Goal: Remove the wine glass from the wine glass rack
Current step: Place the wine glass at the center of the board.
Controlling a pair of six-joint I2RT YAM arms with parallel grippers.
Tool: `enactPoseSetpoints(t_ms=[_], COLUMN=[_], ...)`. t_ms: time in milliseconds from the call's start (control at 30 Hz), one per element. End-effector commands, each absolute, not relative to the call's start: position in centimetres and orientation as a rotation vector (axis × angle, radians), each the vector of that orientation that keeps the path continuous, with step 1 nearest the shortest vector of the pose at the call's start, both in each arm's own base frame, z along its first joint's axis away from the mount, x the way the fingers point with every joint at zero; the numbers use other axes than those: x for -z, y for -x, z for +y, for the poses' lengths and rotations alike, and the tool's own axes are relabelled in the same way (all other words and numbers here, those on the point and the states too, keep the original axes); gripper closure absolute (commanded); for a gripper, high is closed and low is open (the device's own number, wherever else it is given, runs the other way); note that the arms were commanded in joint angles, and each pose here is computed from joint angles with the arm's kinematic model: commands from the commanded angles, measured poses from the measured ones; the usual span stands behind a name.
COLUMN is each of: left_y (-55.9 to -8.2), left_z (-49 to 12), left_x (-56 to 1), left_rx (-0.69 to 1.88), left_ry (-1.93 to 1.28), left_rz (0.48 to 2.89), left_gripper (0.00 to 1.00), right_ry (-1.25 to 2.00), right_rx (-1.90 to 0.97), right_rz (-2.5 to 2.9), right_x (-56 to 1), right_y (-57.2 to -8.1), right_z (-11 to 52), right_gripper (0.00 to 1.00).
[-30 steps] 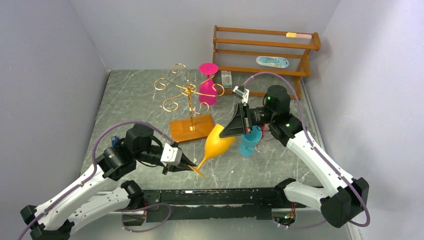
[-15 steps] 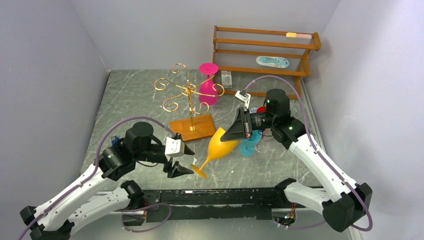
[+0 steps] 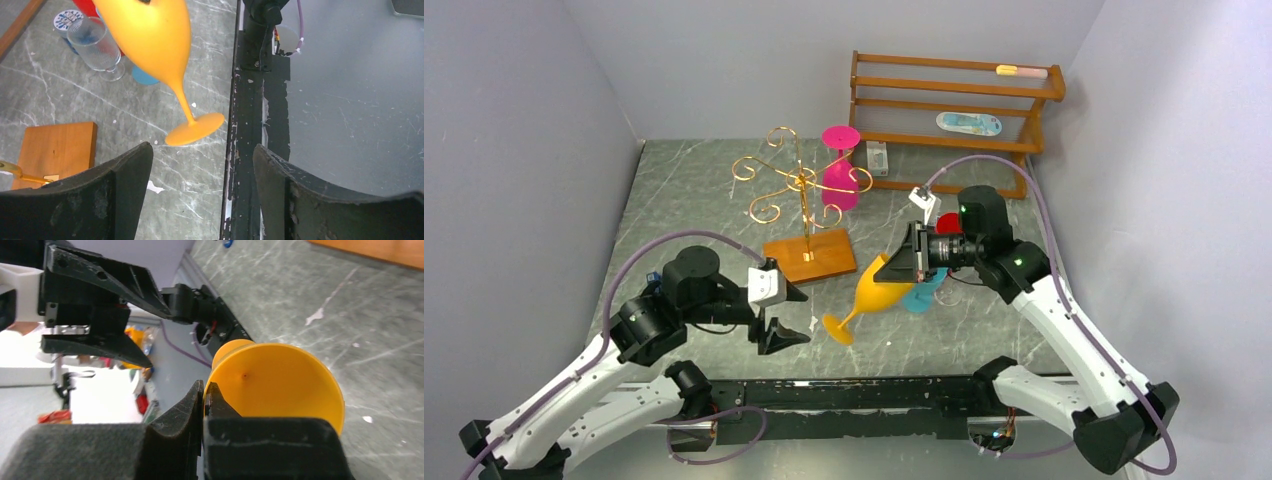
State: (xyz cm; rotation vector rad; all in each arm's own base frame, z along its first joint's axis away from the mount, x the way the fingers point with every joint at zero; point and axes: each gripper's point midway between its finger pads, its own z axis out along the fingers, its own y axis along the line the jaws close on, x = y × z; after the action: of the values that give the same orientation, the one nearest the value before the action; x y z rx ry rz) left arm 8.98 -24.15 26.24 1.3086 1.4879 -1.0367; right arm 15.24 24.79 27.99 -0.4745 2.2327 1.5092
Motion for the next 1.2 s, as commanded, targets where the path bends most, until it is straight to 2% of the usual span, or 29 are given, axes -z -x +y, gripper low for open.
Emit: enactPoseSetpoints(t_ms=[0, 200, 233, 300, 633, 767, 933, 1167], left_y=[-10.0, -11.2, -11.3, -11.7, -12.8, -13.2, -13.7, -14.2], left_z=[-24.2, -24.0, -24.0, -23.9, -23.3, -23.0, -22.6, -21.9], left_x=[-27.1, -27.2, -27.4, -27.5, -27.7, -28.1, -28.9, -28.9], left_rx=[1.012, 0.962, 0.959, 0.948, 0.888, 0.866, 0.842, 0.794], left_ry=[-1.248, -1.175, -1.159, -1.130, -1.060, -1.028, -0.978, -0.942], left_rz=[1.531, 1.570, 1.563, 1.559, 1.574, 1.556, 1.549, 1.571], left_gripper=[0.22, 0.19, 0.09, 0.03, 0.03, 0.03, 0.03, 0.03], right_ry=[0.444, 0.378, 0.372, 0.351, 0.213, 0.245, 0.319, 0.510], right_rx=[-1.267, -1.048, -1.014, -0.940, -0.705, -0.795, -0.664, -0.577], right_rz=[2.260, 2.268, 2.270, 2.287, 2.442, 2.395, 2.321, 2.230], right_x=[-27.0, -25.9, -25.7, -25.2, -21.5, -22.4, -24.5, -25.6], right_y=[-15.8, -15.8, -15.7, -15.6, -15.3, -15.9, -18.2, -17.7], right_z=[22.8, 19.9, 19.4, 18.3, 14.9, 16.4, 17.0, 23.4], right_gripper=[1.00, 1.00, 1.00, 1.00, 1.00, 1.00, 1.00, 1.00])
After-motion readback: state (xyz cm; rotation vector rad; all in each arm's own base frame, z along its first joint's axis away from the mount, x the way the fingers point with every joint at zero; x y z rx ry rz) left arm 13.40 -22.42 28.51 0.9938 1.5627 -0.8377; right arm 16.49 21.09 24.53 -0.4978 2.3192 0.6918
